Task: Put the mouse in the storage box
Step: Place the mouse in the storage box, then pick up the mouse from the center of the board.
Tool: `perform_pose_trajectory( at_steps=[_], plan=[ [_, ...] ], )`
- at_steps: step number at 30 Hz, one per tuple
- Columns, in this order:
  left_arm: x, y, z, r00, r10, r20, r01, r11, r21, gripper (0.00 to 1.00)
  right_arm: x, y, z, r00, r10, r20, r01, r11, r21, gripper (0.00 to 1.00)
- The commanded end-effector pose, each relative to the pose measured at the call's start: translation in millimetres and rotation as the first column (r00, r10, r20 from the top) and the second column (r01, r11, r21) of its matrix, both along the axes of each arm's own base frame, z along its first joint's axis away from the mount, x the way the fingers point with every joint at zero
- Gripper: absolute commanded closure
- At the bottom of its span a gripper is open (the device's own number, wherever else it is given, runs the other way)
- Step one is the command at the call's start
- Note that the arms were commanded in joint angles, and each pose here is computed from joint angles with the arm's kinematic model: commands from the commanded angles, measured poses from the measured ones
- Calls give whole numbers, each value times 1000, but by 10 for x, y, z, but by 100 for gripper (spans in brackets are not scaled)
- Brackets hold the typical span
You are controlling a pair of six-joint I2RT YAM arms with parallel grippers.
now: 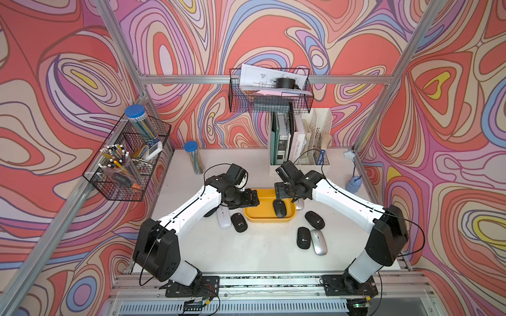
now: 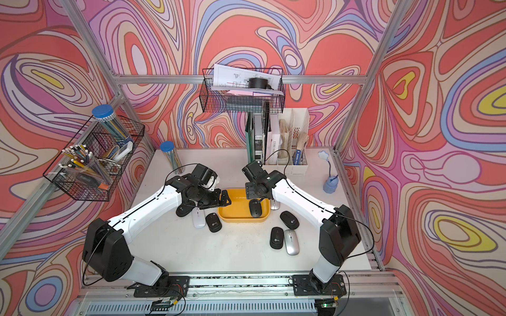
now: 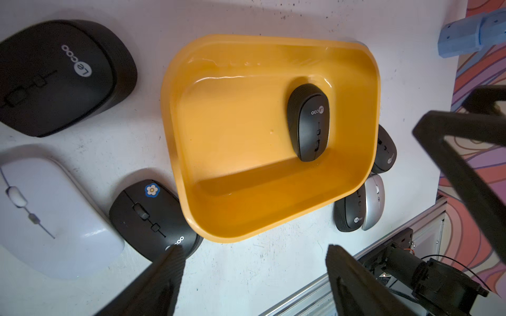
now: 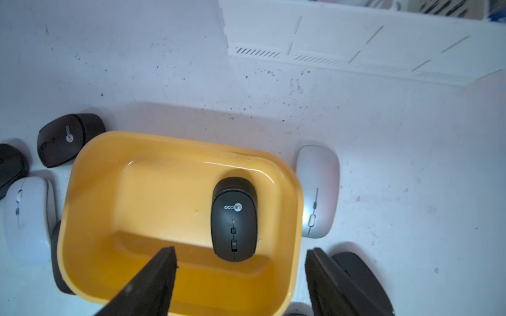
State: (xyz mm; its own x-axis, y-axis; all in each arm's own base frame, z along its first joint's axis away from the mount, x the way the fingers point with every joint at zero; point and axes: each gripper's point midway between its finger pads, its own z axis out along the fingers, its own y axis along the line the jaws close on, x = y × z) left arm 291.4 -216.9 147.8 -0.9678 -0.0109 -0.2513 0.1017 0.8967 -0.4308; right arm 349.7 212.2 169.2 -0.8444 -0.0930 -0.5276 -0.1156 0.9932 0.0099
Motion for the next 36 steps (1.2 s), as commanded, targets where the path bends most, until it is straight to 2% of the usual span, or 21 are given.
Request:
perform_pose_trajectory(
  at_steps=[1,7,12,15,23,27,29,31,33,36],
  plan=[
    [-44,103,74,1000,-2,16,1,999,49,14,-40,-471,-57,997,-74,-11,73,993,-88,23],
    [108,530,55,994,79,76,-93,976,199,12,-162,-692,-86,995,-103,-14,102,992,-78,22],
    [363,735,80,995,85,60,-100,949,300,11,-204,-575,-98,997,-72,-32,72,997,-4,22],
    [411,721,65,994,102,45,-110,947,302,11,-247,-589,-143,996,-72,-49,72,997,-7,22],
    [283,982,-187,950,311,-14,-297,919,260,11,-352,-664,-240,996,-71,-58,70,997,-23,22],
    [404,1030,-199,965,262,14,-256,928,271,9,-319,-640,-274,996,-62,-58,61,998,-22,22],
    [536,1080,-161,968,248,33,-245,917,314,9,-297,-606,-294,996,-58,-61,57,998,-12,22],
    [649,1163,-136,953,301,21,-290,897,333,9,-275,-576,-308,997,-53,-61,53,999,-3,22],
    [711,1210,-172,927,374,-27,-350,890,291,13,-261,-555,-329,997,-48,-63,48,999,2,22],
    [718,1432,-208,905,425,-13,-396,853,340,11,-260,-533,-336,997,-41,-68,42,999,9,22]
  ],
)
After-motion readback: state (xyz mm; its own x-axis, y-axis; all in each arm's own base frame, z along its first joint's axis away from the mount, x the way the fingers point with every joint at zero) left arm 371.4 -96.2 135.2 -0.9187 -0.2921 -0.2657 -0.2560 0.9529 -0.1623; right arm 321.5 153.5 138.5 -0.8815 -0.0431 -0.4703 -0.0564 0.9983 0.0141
